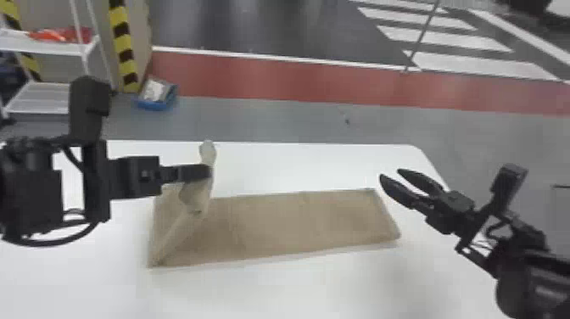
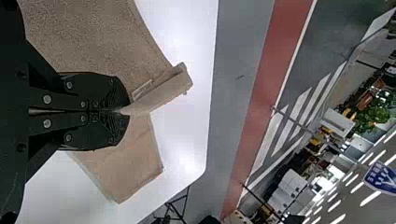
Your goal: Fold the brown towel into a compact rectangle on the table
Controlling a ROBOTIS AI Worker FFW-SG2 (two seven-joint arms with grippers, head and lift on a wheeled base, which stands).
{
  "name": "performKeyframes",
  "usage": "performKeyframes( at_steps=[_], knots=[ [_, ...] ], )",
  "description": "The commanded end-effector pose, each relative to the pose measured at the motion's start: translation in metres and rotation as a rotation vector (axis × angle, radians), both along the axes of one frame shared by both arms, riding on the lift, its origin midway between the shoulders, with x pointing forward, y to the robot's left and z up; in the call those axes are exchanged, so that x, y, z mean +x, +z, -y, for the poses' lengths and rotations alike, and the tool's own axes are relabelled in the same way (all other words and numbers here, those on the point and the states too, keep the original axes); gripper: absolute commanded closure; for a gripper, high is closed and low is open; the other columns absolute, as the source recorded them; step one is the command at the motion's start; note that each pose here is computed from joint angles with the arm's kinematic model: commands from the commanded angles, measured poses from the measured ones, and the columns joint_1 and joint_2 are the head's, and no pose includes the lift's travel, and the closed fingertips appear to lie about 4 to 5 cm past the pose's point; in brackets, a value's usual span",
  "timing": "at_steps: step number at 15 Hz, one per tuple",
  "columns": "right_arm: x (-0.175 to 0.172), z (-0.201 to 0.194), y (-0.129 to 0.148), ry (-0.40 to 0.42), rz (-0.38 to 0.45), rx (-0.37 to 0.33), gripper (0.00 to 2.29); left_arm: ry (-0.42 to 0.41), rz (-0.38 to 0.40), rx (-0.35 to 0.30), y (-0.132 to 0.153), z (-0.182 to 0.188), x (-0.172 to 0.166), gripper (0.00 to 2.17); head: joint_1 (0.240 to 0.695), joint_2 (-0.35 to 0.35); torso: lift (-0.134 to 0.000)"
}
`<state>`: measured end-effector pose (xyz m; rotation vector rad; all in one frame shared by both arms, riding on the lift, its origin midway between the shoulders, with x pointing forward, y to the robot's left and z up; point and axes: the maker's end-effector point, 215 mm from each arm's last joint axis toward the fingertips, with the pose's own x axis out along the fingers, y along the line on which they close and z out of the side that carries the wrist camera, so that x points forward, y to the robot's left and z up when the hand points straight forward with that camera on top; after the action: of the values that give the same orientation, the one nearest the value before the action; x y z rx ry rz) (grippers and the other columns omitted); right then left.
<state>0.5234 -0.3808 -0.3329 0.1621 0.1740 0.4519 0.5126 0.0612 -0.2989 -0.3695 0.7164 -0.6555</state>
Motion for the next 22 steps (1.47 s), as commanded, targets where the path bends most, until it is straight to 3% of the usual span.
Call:
performKeyframes(
  at_steps=[1, 3, 8, 10, 19, 22],
  knots=[
    [-0.012, 0.035, 0.003, -0.051, 0.012, -0.014, 0.03, 0.04, 0.045, 0.018, -0.008, 0.021, 0.01, 1.45, 0.695, -0.297, -0.124],
    [-0.021, 0.049, 0.002, -0.071, 0.021, -0.023, 0.05, 0.035, 0.044, 0.05, -0.021, 0.029, 0.011, 1.45, 0.695, -0.35, -0.124],
    [-0.039, 0.098, 0.016, -0.158, 0.059, 0.009, 0.05, -0.027, 0.038, 0.069, -0.047, 0.076, -0.01, 1.45, 0.695, -0.35, -0.124],
    [-0.047, 0.107, 0.015, -0.167, 0.057, 0.009, 0.05, -0.02, 0.063, 0.06, -0.05, 0.088, -0.005, 1.45, 0.695, -0.35, -0.124],
    [-0.056, 0.118, 0.009, -0.182, 0.064, 0.01, 0.05, -0.014, 0.057, 0.056, -0.093, 0.119, -0.012, 1.45, 0.695, -0.35, -0.124],
    [-0.058, 0.118, 0.011, -0.18, 0.077, 0.022, 0.05, 0.012, 0.087, 0.066, -0.092, 0.12, -0.004, 1.45, 0.695, -0.35, -0.124]
  ],
)
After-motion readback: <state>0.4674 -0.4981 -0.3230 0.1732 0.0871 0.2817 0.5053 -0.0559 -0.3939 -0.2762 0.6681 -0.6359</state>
